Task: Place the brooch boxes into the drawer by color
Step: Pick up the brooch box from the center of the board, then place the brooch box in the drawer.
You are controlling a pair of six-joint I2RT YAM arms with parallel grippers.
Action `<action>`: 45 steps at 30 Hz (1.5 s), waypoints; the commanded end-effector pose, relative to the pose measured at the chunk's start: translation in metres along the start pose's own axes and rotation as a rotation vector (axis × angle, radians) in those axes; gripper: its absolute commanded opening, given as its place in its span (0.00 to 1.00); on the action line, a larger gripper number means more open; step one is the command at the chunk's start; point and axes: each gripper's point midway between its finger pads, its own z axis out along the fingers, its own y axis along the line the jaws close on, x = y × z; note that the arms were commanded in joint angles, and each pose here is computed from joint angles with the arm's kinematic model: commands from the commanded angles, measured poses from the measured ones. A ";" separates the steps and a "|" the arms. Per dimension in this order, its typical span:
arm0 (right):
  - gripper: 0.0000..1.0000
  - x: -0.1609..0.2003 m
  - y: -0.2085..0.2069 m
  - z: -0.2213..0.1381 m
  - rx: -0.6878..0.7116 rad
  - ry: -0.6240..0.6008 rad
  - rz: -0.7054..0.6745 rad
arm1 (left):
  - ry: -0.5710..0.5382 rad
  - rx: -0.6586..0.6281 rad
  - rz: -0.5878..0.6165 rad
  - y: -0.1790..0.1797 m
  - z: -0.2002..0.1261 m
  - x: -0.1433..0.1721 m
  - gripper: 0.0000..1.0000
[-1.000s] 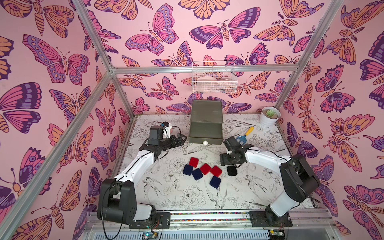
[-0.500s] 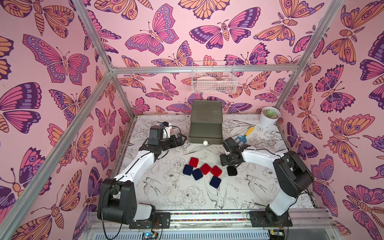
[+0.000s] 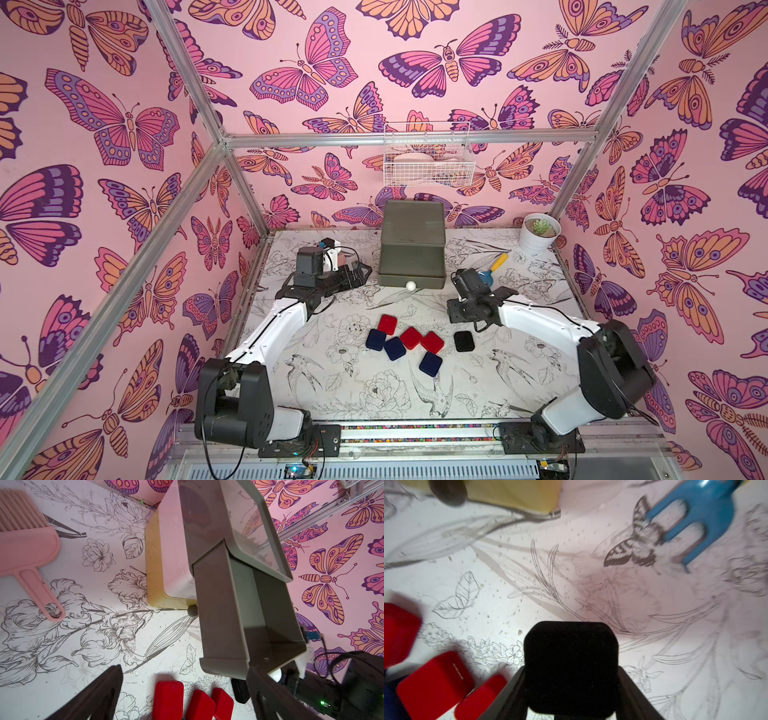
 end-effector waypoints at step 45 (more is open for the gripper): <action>0.52 -0.145 0.190 -0.058 -0.344 0.040 -0.233 | -0.038 -0.035 0.083 0.002 -0.011 -0.016 1.00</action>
